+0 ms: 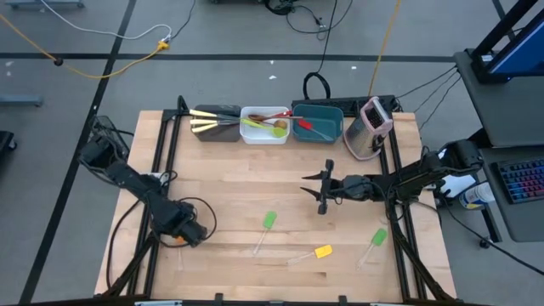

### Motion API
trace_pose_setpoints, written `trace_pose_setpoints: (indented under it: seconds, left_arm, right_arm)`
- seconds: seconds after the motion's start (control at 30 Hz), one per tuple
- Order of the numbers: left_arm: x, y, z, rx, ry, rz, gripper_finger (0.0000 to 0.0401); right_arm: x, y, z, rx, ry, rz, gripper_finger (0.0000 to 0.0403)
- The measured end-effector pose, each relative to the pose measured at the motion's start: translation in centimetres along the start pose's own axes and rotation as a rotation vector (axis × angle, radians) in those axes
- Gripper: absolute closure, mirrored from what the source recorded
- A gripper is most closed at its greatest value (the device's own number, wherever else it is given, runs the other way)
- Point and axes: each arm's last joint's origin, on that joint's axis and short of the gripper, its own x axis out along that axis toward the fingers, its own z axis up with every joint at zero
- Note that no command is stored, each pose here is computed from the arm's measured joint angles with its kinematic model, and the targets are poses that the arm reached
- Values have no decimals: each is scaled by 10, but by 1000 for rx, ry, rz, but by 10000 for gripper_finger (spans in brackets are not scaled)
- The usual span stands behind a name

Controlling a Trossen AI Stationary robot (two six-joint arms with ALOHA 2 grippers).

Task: Pick & Place Kitchen Items
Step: Put the orange spatula into the blue bin

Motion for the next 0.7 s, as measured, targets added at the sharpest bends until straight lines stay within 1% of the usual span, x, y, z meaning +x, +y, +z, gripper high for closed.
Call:
trace_pose_setpoints:
  seconds: [0.13, 0.33, 0.5, 0.6, 0.7]
  left_arm:
    - [1, 1, -4, -22, -21, -15, 236]
    - [3, 2, -9, -54, -54, -37, 253]
    - [3, 1, -9, -31, -86, -69, 284]
    - [3, 1, -9, -32, -87, -67, 304]
    - [2, 1, -9, -40, -90, -64, 315]
  right_arm:
    - [0, 0, -1, -5, 14, 3, 259]
    - [0, 0, -1, -5, 14, 3, 259]
    - [0, 0, -1, -4, 13, 3, 259]
    - [0, 0, -1, -4, 13, 3, 259]
    - [0, 0, -1, -4, 13, 3, 259]
